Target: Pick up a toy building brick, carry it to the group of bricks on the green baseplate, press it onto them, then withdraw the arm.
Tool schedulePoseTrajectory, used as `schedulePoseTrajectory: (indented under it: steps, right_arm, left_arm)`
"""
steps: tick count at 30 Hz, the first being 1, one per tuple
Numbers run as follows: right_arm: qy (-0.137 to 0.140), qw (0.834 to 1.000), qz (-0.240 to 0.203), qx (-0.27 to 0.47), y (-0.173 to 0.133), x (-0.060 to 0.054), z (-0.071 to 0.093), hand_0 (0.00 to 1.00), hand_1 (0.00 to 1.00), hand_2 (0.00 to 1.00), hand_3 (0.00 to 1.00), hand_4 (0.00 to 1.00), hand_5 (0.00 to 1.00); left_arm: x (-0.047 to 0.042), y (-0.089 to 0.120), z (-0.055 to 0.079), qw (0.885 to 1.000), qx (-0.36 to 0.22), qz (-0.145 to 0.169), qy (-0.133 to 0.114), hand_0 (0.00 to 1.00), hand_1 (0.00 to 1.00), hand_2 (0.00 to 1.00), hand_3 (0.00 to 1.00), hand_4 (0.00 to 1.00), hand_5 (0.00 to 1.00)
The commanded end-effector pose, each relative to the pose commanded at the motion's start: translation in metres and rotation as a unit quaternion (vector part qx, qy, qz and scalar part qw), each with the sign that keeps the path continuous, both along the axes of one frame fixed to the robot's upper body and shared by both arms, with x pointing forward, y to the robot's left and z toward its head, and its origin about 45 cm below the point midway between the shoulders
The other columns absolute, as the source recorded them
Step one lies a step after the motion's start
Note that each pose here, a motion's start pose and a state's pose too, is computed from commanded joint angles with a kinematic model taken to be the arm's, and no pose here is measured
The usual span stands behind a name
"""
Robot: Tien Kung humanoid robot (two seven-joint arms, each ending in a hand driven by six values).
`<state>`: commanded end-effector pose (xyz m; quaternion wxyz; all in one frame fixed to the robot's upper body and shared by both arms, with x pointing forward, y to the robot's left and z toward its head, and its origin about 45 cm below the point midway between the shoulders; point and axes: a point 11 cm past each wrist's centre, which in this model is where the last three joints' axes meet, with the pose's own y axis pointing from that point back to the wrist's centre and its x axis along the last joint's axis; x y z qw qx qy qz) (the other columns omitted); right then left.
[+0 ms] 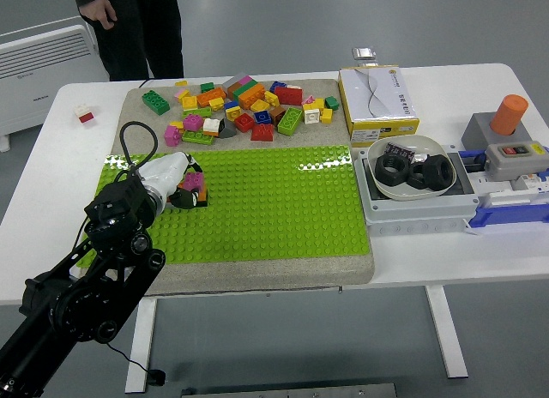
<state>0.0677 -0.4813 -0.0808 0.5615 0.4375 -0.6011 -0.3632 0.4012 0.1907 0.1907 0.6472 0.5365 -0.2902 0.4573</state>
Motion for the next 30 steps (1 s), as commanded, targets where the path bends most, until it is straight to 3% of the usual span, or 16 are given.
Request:
schedulePoseTrajectory:
  steps: [10, 11, 16, 17, 19, 22, 23, 24, 28, 29, 30]
  right_arm:
    - [0.0, 1.0, 0.0, 0.0, 0.0, 0.0, 0.0, 0.671, 0.63, 0.674, 0.688, 0.697, 0.944]
    - [0.001, 1.0, 0.0, 0.0, 0.0, 0.0, 0.0, 0.671, 0.63, 0.674, 0.685, 0.696, 0.943]
    - [0.001, 1.0, 0.0, 0.0, 0.0, 0.0, 0.0, 0.671, 0.63, 0.674, 0.685, 0.696, 0.943]
    - [0.0, 1.0, 0.0, 0.0, 0.0, 0.0, 0.0, 0.671, 0.628, 0.674, 0.686, 0.696, 0.943]
    - [0.0, 1.0, 0.0, 0.0, 0.0, 0.0, 0.0, 0.671, 0.628, 0.674, 0.686, 0.696, 0.943]
    - [0.0, 1.0, 0.0, 0.001, 0.0, 0.0, 0.0, 0.671, 0.628, 0.674, 0.686, 0.696, 0.943]
    - [-0.001, 1.0, 0.001, 0.001, 0.0, 0.001, 0.0, 0.671, 0.628, 0.673, 0.685, 0.696, 0.941]
    - [-0.001, 1.0, 0.001, 0.001, 0.0, 0.002, 0.0, 0.671, 0.628, 0.673, 0.685, 0.696, 0.941]
    - [-0.004, 1.0, 0.002, 0.002, 0.0, 0.005, 0.001, 0.671, 0.628, 0.673, 0.685, 0.696, 0.941]
    - [-0.005, 1.0, 0.003, 0.002, 0.0, 0.006, 0.001, 0.671, 0.626, 0.674, 0.686, 0.696, 0.941]
    - [-0.005, 1.0, 0.005, 0.002, 0.0, 0.007, 0.002, 0.671, 0.626, 0.674, 0.686, 0.696, 0.941]
  left_arm:
    - [-0.0018, 0.002, -0.001, 1.0, 0.003, -0.006, 0.013, 0.906, 0.943, 0.897, 0.854, 0.63, 0.047]
    - [-0.002, 0.002, -0.001, 1.0, 0.004, -0.007, 0.015, 0.904, 0.947, 0.914, 0.875, 0.693, 0.056]
    - [-0.0029, 0.003, -0.002, 1.0, 0.005, -0.009, 0.021, 0.904, 0.947, 0.914, 0.875, 0.693, 0.056]
    - [-0.003, 0.003, -0.001, 1.0, 0.005, -0.009, 0.02, 0.906, 0.949, 0.916, 0.889, 0.783, 0.078]
    - [-0.0031, 0.003, 0.001, 1.0, 0.003, -0.01, 0.018, 0.906, 0.949, 0.916, 0.889, 0.783, 0.078]
    - [-0.0026, 0.004, 0.008, 1.0, -0.001, -0.011, 0.007, 0.906, 0.949, 0.916, 0.889, 0.783, 0.078]
    - [-0.002, 0.006, 0.013, 1.0, -0.004, -0.011, 0.0, 0.915, 0.961, 0.929, 0.946, 0.874, 0.116]
    - [-0.0015, 0.007, 0.017, 1.0, -0.006, -0.011, -0.007, 0.915, 0.961, 0.929, 0.946, 0.874, 0.116]
    - [-0.0009, 0.019, 0.041, 0.998, -0.026, -0.011, -0.05, 0.915, 0.961, 0.929, 0.946, 0.874, 0.116]
    - [-0.002, 0.022, 0.047, 0.997, -0.035, -0.016, -0.067, 0.963, 0.995, 0.952, 0.875, 0.972, 0.266]
    - [-0.0045, 0.024, 0.05, 0.996, -0.04, -0.022, -0.081, 0.963, 0.995, 0.952, 0.875, 0.972, 0.266]
